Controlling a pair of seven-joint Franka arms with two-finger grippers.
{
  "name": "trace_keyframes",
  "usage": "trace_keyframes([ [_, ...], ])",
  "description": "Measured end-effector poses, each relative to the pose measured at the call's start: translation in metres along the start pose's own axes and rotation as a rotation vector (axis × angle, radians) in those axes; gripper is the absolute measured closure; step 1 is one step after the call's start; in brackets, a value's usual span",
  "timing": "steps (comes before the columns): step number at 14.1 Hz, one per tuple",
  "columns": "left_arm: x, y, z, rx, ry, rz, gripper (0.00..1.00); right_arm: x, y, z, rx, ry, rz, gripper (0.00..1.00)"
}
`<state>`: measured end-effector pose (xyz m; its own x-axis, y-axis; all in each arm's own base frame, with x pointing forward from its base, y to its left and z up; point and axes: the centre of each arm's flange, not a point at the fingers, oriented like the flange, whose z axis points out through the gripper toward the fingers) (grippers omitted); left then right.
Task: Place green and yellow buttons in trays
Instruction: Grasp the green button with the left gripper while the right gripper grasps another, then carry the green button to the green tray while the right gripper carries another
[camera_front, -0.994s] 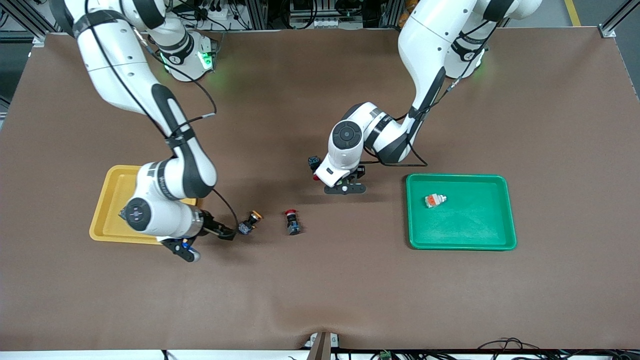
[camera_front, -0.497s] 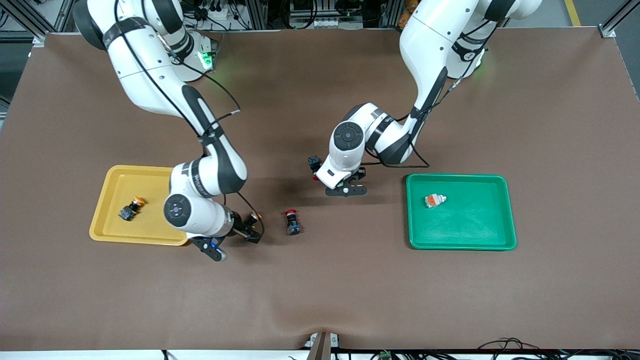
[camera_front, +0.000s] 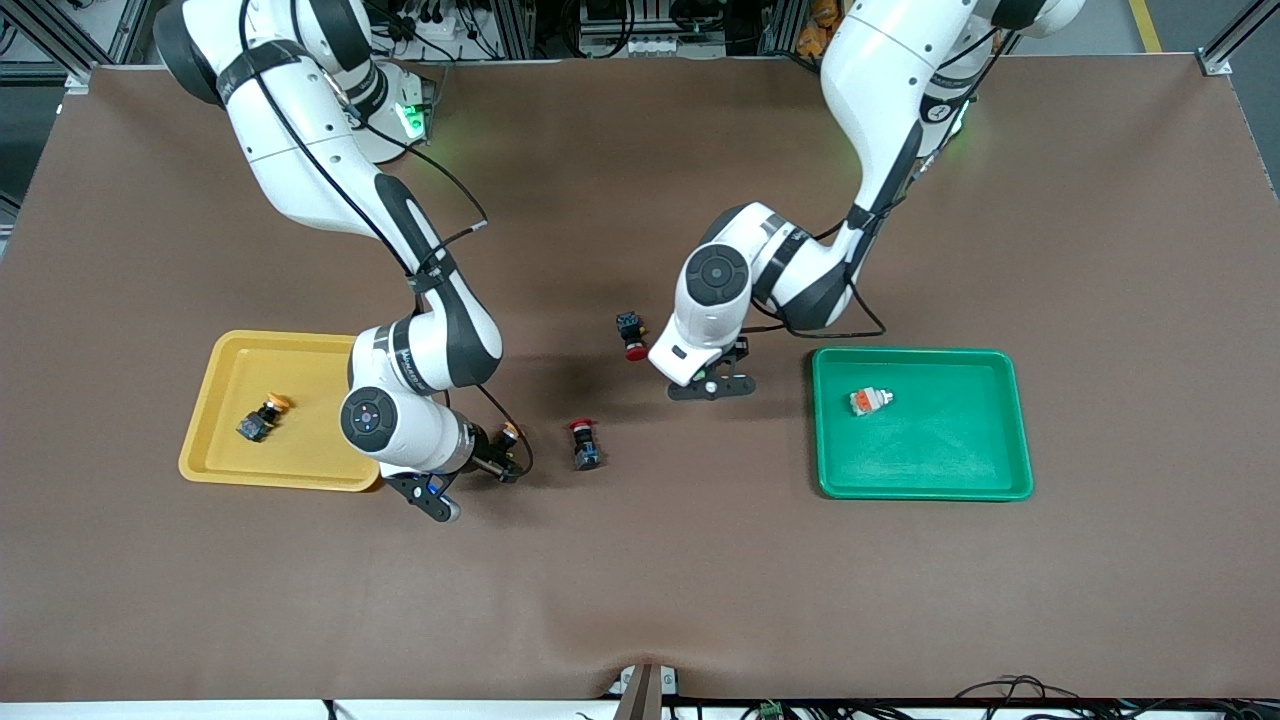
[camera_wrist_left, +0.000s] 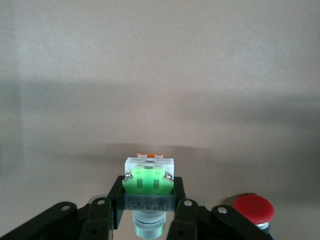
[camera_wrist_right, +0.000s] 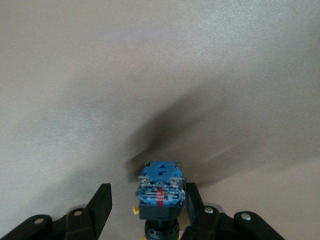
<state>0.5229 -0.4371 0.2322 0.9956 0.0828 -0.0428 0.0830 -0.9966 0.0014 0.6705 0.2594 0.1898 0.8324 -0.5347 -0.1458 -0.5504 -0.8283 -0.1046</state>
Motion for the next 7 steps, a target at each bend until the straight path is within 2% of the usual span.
trace_keyframes([
  [3, 0.017, -0.018, -0.01, -0.005, 0.006, -0.033, 0.59, -0.001, 0.002, 0.004, -0.008, -0.003, -0.001, 0.34],
  [5, 0.028, -0.03, -0.018, -0.006, 0.007, -0.035, 0.59, -0.001, 0.002, 0.004, -0.009, -0.004, -0.001, 0.56],
  [7, 0.039, -0.049, -0.026, 0.006, -0.007, -0.028, 0.59, -0.001, 0.002, 0.004, -0.009, -0.004, -0.002, 0.59],
])
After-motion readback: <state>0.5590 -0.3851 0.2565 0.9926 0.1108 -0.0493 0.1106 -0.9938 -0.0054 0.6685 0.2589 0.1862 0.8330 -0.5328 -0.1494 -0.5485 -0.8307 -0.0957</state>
